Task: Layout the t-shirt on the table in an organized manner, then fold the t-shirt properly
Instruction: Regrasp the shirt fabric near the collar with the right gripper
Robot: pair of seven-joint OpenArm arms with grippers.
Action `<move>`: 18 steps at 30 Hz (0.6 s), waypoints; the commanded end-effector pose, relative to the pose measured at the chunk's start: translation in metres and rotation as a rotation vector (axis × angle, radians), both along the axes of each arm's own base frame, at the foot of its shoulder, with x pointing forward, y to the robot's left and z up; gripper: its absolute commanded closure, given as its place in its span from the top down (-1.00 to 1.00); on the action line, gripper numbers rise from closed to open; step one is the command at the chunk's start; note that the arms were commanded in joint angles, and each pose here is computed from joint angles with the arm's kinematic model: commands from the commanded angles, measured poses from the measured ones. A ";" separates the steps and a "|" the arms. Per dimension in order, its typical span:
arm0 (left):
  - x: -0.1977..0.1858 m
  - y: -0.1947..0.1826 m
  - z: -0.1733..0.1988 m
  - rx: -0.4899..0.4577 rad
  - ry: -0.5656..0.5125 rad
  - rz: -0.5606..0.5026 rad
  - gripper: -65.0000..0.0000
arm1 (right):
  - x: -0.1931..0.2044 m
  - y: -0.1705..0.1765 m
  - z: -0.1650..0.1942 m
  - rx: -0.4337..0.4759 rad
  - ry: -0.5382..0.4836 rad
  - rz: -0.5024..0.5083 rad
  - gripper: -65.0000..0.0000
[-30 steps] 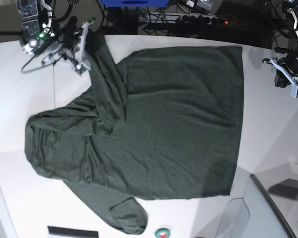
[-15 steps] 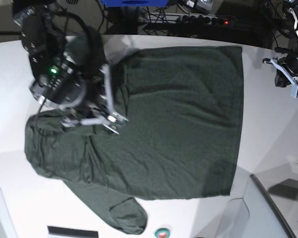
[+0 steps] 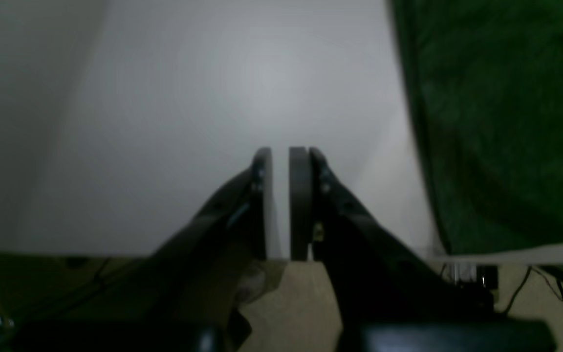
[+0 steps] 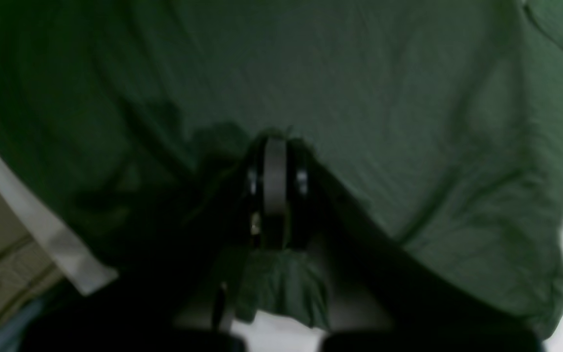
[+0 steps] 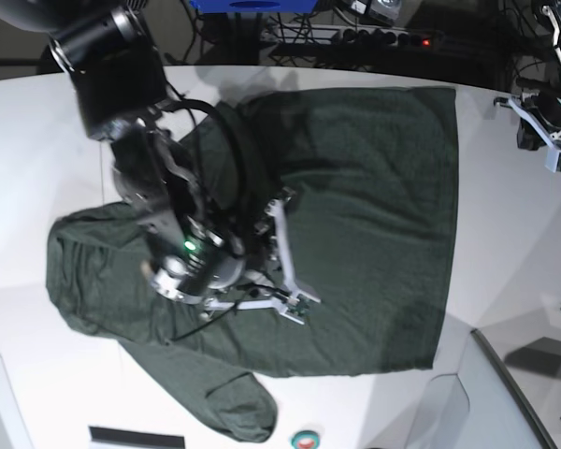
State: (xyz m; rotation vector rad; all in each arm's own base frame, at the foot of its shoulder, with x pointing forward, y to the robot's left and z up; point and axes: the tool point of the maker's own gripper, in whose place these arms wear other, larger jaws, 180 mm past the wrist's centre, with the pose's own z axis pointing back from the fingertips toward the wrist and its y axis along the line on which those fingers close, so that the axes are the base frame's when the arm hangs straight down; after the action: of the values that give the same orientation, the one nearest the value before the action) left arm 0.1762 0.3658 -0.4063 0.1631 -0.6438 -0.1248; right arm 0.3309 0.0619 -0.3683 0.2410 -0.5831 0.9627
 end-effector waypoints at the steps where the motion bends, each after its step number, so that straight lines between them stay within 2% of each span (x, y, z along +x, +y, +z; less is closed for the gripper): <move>1: 0.006 0.006 0.011 0.021 -0.033 -0.006 -0.81 | 0.011 0.013 0.009 0.048 -0.021 0.006 -0.91; 2: 0.005 0.006 0.012 0.024 -0.032 -0.007 -0.81 | 0.013 0.017 0.004 0.064 -0.010 0.008 -0.78; 5: 0.003 0.006 0.010 0.019 -0.027 -0.004 -0.81 | 0.014 0.022 0.000 0.092 -0.008 0.010 -0.23; 6: 0.002 0.006 0.009 0.019 -0.025 -0.003 -0.81 | 0.014 0.018 0.000 0.085 -0.010 0.004 -0.04; 8: 0.002 0.006 0.009 0.019 -0.025 -0.003 -0.81 | 0.008 -0.002 -0.005 0.045 -0.012 -0.011 0.17; 11: 0.004 0.005 0.011 0.020 -0.030 -0.006 -0.81 | -0.012 -0.044 -0.017 -0.008 -0.008 -0.070 0.17; 15: 0.004 0.005 0.010 0.018 -0.033 -0.004 -0.81 | -0.050 -0.118 -0.055 -0.047 0.088 -0.342 0.17; 18: 0.004 0.005 0.011 0.019 -0.033 -0.006 -0.81 | -0.075 -0.148 -0.075 -0.010 0.120 -0.463 0.09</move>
State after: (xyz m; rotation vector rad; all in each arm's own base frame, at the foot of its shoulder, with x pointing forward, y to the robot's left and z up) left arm 0.1733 0.3640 -0.4079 0.1573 -0.6417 -0.1228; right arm 0.2419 -0.0905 -0.4564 0.1426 -0.4468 0.4915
